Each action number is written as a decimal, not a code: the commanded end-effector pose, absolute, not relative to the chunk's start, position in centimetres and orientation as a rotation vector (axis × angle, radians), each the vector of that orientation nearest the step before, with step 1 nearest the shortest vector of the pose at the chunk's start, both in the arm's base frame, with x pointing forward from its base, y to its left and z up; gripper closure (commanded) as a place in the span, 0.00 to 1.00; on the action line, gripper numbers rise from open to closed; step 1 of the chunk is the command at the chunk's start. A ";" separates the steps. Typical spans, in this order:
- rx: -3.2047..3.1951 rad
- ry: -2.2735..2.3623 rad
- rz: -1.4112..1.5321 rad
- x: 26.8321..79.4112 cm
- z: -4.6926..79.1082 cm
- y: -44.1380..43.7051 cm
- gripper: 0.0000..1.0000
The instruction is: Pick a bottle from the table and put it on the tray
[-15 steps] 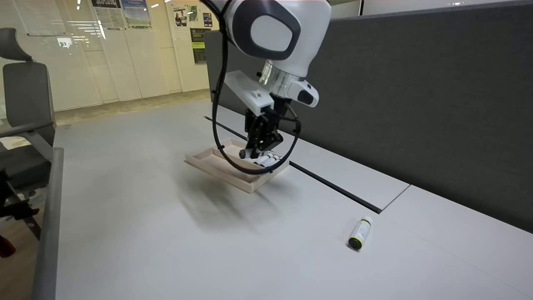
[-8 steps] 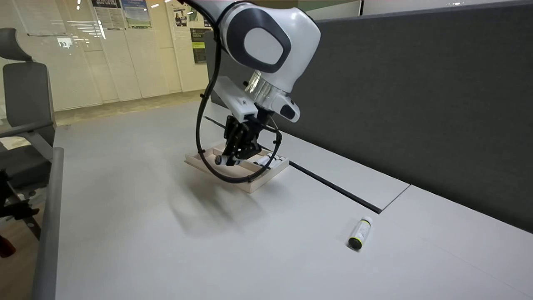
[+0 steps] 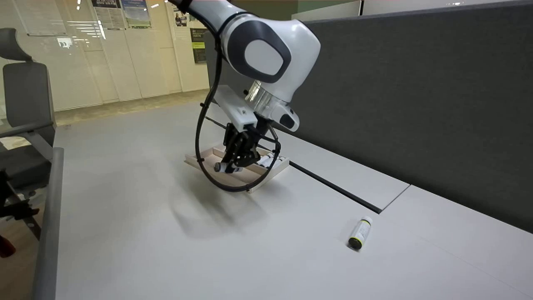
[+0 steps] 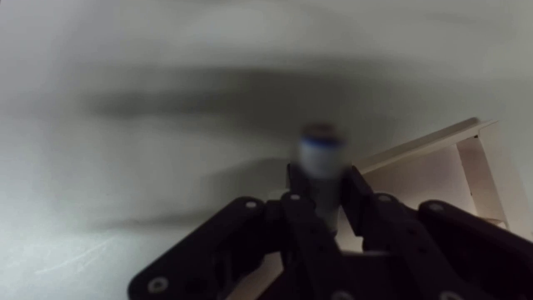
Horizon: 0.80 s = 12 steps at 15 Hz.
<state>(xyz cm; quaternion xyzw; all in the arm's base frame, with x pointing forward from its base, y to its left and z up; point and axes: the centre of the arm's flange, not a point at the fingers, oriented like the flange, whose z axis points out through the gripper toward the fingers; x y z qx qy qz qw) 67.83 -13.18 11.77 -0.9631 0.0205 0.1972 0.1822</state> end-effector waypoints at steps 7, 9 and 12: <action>-2.777 0.108 0.362 70.6 11.0 -13.2 0.93; -2.789 0.109 0.326 70.9 11.1 -13.1 0.93; -2.807 0.116 0.271 71.2 11.0 -13.1 0.93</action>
